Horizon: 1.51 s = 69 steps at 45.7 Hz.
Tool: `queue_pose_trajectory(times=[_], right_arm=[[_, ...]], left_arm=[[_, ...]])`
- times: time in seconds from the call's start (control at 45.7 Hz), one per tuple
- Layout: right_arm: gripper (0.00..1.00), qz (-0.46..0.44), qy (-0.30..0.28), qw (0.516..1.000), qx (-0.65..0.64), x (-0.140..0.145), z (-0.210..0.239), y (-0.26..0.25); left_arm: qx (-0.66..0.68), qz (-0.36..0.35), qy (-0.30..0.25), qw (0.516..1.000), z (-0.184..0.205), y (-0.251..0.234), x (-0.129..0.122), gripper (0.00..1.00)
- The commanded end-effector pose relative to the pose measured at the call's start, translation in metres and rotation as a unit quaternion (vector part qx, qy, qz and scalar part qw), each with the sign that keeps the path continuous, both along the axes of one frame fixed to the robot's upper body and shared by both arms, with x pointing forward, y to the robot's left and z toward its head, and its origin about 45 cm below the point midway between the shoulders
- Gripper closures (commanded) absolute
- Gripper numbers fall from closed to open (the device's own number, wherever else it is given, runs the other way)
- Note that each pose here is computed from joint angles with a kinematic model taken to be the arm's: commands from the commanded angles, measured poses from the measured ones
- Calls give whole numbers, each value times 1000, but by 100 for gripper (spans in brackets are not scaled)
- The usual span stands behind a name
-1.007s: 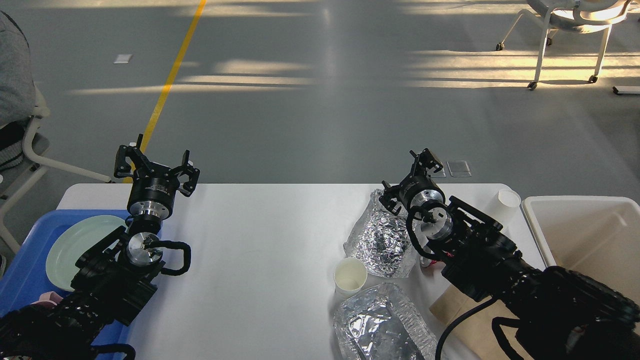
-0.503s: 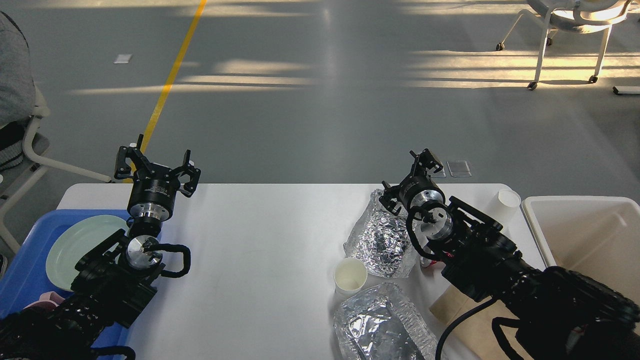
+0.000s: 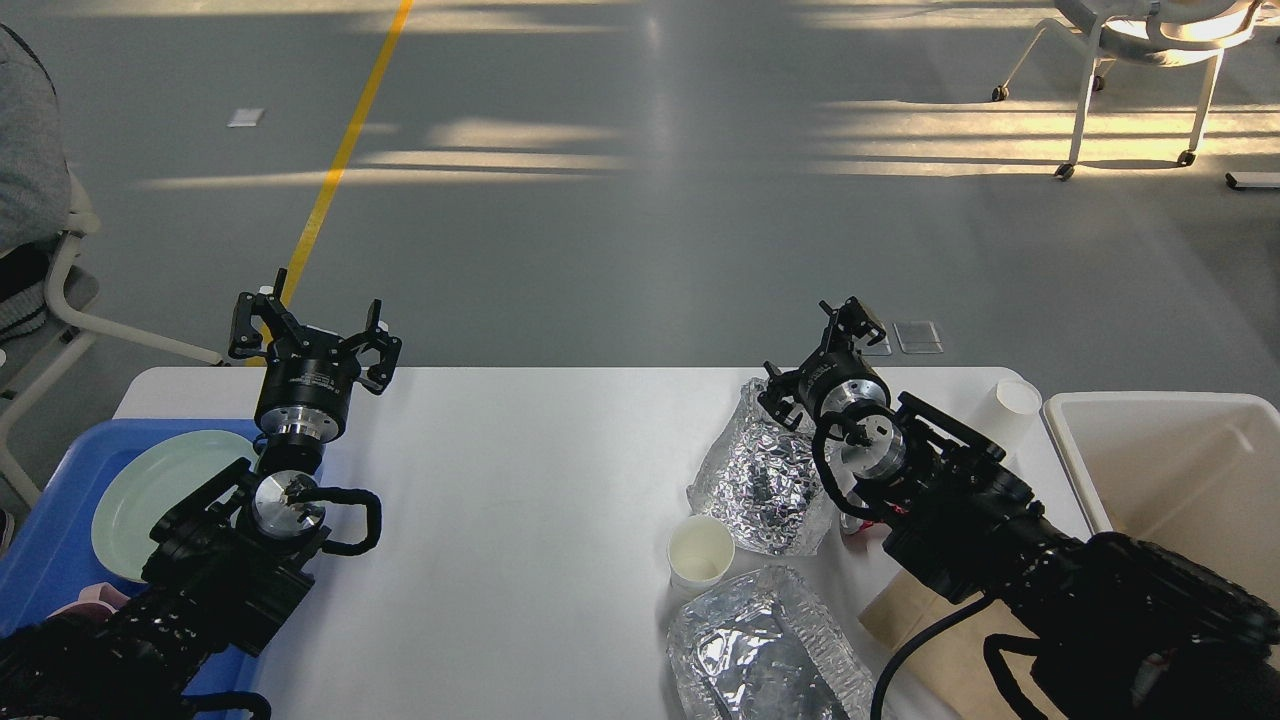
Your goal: Tidy desktop
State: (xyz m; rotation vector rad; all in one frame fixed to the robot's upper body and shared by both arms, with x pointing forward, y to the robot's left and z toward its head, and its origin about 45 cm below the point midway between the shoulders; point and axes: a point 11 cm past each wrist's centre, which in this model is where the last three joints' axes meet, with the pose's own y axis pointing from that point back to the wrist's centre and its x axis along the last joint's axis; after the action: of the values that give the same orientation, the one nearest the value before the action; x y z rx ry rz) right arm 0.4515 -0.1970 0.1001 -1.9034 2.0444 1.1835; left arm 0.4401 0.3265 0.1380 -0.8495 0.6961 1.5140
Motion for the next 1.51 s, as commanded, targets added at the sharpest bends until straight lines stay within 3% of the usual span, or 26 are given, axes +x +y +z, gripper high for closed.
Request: queue_pose_trajectory(times=[0.0, 1.116, 1.488], right_arm=[[0, 0, 0, 1000, 0, 0, 0, 0], [0, 2, -8, 1000, 1, 5, 8, 1], [0, -18, -11, 1000, -13, 8, 10, -27]], left_arm=[[0, 0, 0, 1000, 0, 0, 0, 0], [0, 0, 0, 1000, 0, 0, 0, 0], [0, 0, 0, 1000, 0, 0, 0, 0]])
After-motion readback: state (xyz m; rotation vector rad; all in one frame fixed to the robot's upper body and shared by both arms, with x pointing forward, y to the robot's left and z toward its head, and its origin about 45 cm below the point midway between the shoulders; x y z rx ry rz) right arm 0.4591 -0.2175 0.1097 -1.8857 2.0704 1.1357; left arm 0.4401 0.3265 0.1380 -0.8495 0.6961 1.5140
